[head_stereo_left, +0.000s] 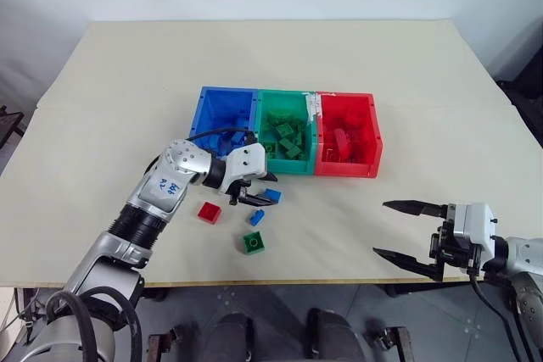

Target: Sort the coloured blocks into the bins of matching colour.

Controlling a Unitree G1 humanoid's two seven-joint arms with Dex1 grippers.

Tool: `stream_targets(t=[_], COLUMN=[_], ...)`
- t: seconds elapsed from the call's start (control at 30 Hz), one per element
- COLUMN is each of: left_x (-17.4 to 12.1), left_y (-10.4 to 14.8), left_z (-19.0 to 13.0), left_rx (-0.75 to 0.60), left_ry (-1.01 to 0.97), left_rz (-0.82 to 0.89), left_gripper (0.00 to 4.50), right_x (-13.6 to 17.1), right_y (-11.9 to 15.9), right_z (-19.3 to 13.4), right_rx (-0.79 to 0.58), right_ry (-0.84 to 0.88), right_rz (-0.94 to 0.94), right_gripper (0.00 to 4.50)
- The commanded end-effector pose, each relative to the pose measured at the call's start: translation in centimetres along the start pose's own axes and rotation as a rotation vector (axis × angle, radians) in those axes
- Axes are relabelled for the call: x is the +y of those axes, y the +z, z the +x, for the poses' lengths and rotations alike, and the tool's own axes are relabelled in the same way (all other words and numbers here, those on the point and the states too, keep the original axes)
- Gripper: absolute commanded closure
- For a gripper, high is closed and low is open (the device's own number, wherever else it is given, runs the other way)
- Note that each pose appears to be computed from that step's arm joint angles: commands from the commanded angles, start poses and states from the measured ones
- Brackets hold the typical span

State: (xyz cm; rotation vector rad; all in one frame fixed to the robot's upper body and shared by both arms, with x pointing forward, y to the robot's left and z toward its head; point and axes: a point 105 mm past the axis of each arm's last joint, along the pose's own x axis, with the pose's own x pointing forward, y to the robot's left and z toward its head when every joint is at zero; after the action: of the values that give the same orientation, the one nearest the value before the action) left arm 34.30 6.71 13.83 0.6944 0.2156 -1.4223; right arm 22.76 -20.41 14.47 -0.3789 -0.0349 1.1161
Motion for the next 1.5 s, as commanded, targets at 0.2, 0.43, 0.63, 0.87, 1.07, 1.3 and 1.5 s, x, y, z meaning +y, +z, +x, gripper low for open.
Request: stream_targets(t=[0.2, 0.43, 0.63, 0.87, 1.07, 1.3, 1.5], left_x=[0.3, -0.1, -0.5, -0.1, 1.5, 5.1, 7.5], left_y=[0.1, -0.9, -1.3, 1.8, 4.2, 2.4, 0.9], left_z=[0.6, 0.8, 0.7, -1.6, -8.2, -13.5, -12.1], left_rx=[0.092, 0.146, 0.134, -0.111, -0.441, -0.410, -0.349], left_ry=[-0.035, -0.045, -0.052, 0.030, 0.347, 0.763, 0.787], left_rz=[0.066, 0.028, 0.033, 0.067, -0.110, -0.205, -0.248], left_gripper=[1.84, 2.74, 3.59, 3.59, 3.59, 3.59, 3.24], right_x=[-0.2, -0.2, -0.3, -0.9, -2.5, -4.2, -4.9], right_y=[1.6, 1.8, 1.9, 3.2, 4.6, 4.7, 3.9], right_z=[-0.1, 0.3, 1.1, 2.7, 3.7, 4.0, 3.8], right_rx=[-0.021, -0.045, -0.067, -0.147, -0.269, -0.300, -0.268], right_ry=[-0.004, -0.004, 0.004, 0.016, -0.065, -0.159, -0.178], right_rz=[-0.041, -0.049, -0.053, -0.063, -0.060, -0.069, -0.073], right_gripper=[0.00, 0.00, 0.00, 0.00, 0.00, 0.00, 0.00])
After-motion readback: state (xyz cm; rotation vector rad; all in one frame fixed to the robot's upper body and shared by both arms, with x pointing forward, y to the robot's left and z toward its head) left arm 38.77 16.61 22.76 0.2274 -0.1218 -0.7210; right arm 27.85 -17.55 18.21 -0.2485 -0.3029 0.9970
